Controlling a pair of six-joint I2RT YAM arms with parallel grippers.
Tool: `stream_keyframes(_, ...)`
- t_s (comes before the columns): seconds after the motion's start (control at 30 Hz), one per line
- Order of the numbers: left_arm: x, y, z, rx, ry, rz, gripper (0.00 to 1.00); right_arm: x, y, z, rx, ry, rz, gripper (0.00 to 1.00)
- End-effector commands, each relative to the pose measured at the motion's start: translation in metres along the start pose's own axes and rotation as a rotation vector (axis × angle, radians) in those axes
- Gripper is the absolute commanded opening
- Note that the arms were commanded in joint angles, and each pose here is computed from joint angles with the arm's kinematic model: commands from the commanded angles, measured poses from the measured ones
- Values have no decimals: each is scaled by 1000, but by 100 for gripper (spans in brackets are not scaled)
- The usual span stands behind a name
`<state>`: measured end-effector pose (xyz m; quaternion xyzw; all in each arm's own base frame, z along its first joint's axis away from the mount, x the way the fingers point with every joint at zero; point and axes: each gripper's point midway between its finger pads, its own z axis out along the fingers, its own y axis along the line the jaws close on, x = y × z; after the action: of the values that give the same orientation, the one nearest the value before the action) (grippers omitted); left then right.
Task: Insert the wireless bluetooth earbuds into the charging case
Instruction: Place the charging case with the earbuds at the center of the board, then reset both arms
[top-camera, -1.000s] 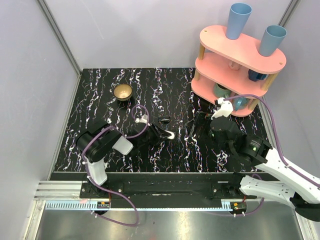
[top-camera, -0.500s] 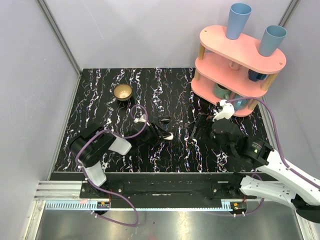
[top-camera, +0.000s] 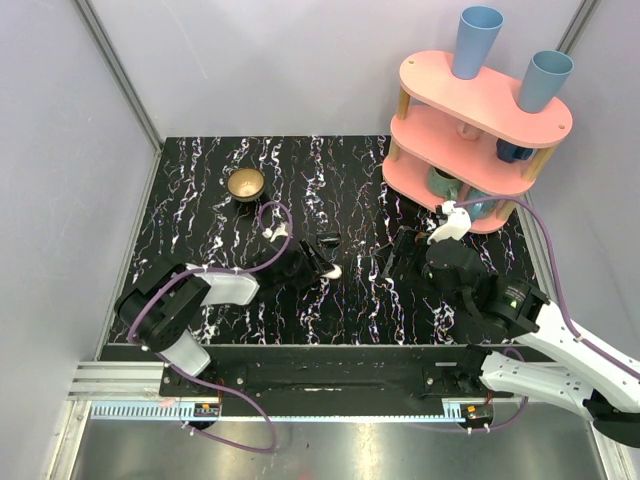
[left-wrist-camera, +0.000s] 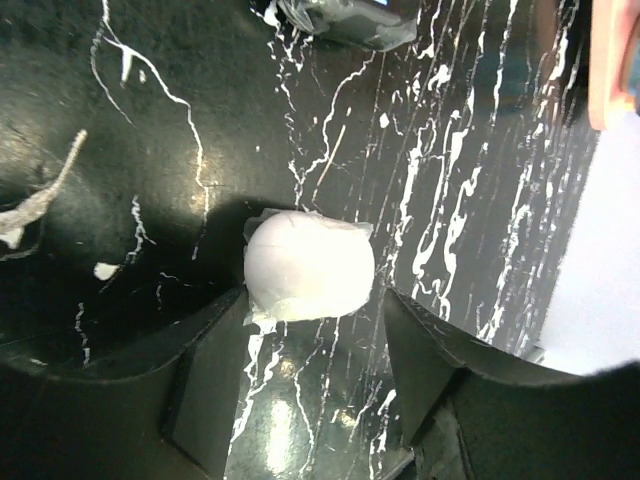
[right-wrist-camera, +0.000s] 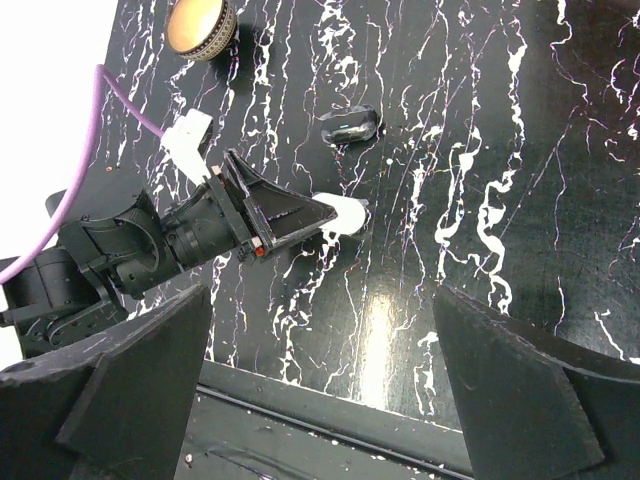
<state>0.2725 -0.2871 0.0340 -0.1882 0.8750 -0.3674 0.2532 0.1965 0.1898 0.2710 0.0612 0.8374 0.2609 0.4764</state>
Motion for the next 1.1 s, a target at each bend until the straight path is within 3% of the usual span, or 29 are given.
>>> stream_keyframes(0.0,-6,23,-5,-138,-22,86,60,-11,-1,-2,8,-53,32,100)
stream_keyframes(0.53,-8,53,-31,-229,-54,204,60,-8,-3,2,22,-52,24,100)
stream_keyframes(0.77,-58,55,-95,-305,-301,346,64,-4,-6,10,52,-41,-31,100)
stream_keyframes(0.87,-82,29,-133,-230,-424,404,66,-5,-16,15,106,-51,-48,100)
stream_keyframes(1.07,-115,-3,-196,-155,-620,412,85,-12,-52,40,246,-16,-103,100)
